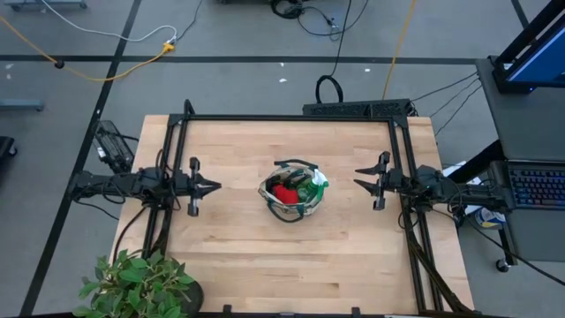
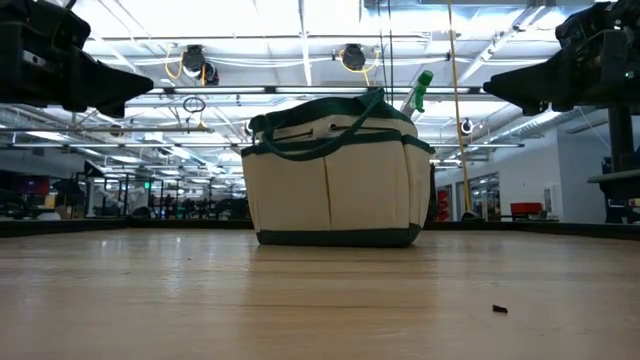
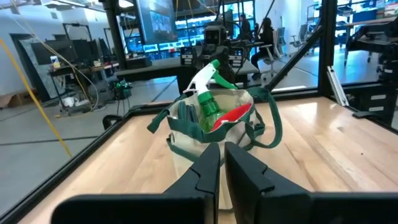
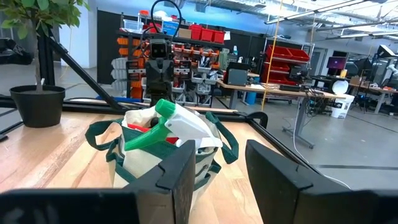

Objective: Pick & Place Garden tools in Gardening bag
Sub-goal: Return to Home Position

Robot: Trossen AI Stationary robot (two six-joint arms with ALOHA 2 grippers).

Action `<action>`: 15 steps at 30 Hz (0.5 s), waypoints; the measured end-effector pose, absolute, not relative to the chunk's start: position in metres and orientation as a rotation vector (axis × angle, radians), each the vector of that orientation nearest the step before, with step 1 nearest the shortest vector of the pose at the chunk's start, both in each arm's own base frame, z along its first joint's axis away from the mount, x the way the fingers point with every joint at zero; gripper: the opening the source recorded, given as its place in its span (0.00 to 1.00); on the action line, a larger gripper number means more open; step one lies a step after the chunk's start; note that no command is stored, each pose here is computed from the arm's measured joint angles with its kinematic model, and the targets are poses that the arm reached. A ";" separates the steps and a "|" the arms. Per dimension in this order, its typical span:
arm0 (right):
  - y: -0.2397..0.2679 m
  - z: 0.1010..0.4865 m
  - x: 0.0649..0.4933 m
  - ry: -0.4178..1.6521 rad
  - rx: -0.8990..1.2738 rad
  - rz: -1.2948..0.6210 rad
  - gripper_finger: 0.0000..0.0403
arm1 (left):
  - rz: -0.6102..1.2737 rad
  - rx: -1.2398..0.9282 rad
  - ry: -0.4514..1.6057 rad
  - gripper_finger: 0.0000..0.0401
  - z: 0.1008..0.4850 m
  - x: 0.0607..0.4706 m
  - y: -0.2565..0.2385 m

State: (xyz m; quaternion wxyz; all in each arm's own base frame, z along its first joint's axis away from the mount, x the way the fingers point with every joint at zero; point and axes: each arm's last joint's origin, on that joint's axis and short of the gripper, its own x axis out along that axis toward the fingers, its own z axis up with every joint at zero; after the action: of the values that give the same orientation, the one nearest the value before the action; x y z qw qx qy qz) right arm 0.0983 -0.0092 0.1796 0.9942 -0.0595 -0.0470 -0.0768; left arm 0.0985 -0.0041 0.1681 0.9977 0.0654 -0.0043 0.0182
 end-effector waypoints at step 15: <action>-0.009 0.180 0.098 -0.094 -0.119 -0.154 0.33 | 0.047 0.120 -0.060 0.08 0.173 0.098 -0.004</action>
State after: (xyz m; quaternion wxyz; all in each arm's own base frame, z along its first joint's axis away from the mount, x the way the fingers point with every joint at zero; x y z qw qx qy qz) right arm 0.0983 -0.0092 0.1796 0.9942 -0.0595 -0.0470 -0.0768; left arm 0.0985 -0.0039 0.1725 0.9975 0.0598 -0.0302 0.0235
